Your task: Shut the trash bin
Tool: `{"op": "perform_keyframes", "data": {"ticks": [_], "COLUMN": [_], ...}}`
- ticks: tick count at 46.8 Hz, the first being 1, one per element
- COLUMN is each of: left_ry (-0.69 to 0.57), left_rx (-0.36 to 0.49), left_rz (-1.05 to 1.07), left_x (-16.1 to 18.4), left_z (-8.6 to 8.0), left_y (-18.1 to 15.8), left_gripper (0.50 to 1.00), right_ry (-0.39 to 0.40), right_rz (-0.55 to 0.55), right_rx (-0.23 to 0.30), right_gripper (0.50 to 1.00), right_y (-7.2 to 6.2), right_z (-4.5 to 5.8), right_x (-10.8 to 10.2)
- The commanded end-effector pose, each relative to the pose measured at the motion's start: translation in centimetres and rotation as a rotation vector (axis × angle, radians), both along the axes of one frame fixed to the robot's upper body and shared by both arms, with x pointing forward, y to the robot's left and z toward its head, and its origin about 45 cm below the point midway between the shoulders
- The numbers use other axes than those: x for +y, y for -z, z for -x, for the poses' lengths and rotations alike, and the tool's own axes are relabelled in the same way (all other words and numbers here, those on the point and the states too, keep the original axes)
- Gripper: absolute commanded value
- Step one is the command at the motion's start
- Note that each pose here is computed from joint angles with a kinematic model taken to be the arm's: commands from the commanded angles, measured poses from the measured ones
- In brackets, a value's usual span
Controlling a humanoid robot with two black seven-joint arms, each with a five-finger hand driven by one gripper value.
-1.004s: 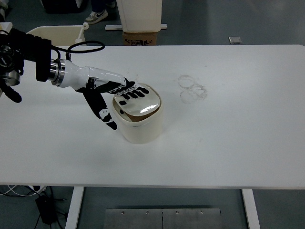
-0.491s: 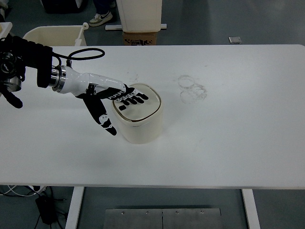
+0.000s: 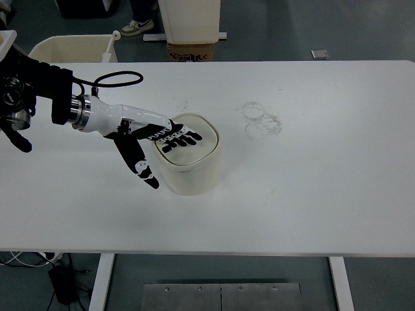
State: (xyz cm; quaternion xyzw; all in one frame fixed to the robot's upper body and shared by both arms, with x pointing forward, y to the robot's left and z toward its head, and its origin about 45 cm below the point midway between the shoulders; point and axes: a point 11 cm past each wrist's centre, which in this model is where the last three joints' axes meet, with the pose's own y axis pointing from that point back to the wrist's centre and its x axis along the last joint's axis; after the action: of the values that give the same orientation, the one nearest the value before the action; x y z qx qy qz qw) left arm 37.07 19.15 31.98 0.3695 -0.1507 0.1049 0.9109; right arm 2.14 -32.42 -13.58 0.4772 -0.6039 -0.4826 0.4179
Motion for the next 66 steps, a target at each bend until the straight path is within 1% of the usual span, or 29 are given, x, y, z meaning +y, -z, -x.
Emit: {"op": "perform_keyframes", "data": {"ticks": [1, 12, 20, 28, 33, 41, 44, 47, 57, 66], "left_ry": [-0.002, -0.003, 0.003, -0.020, -0.064, -0.170, -0.205, -0.229, -0.356, -0.505], "left_rx": [0.010, 0.003, -0.058, -0.071, -0.086, -0.156, -0.188, -0.199, -0.160, -0.126], "left_rz": [-0.001, -0.002, 0.024, 0.089, 0.180, 0.270, 0.299, 0.337, 0.546, 0.776], "left_x": [0.1, 0.2, -0.5, -0.8, -0.6, 1.1, 1.5, 1.9, 4.4, 8.5], "left_z": [0.2, 0.1, -0.8, -1.3, -2.4, -5.2, -6.0, -6.4, -7.9, -9.8], "left_y": [0.4, 0.1, -3.0, -5.5, -7.9, -10.8, -11.9, -12.9, -15.1, -16.3], "left_gripper": [1.000, 1.000, 1.000, 1.000, 1.000, 1.000, 1.000, 1.000, 1.000, 1.000], "right_ry": [0.000, 0.000, 0.000, 0.000, 0.000, 0.000, 0.000, 0.000, 0.000, 0.000], "right_rz": [0.000, 0.000, 0.000, 0.000, -0.002, 0.000, 0.000, 0.000, 0.000, 0.000], "right_rx": [0.000, 0.000, 0.000, 0.000, -0.001, 0.000, 0.000, 0.000, 0.000, 0.000], "right_gripper": [0.993, 0.993, 0.993, 0.993, 0.993, 0.993, 0.993, 0.993, 0.993, 0.993], "right_y": [0.0, 0.0, 0.0, 0.0, 0.0, 0.0, 0.0, 0.0, 0.0, 0.0], "right_z": [0.0, 0.0, 0.0, 0.0, 0.0, 0.0, 0.0, 0.0, 0.0, 0.0], "right_x": [0.0, 0.0, 0.0, 0.0, 0.1, 0.0, 0.0, 0.0, 0.0, 0.0]}}
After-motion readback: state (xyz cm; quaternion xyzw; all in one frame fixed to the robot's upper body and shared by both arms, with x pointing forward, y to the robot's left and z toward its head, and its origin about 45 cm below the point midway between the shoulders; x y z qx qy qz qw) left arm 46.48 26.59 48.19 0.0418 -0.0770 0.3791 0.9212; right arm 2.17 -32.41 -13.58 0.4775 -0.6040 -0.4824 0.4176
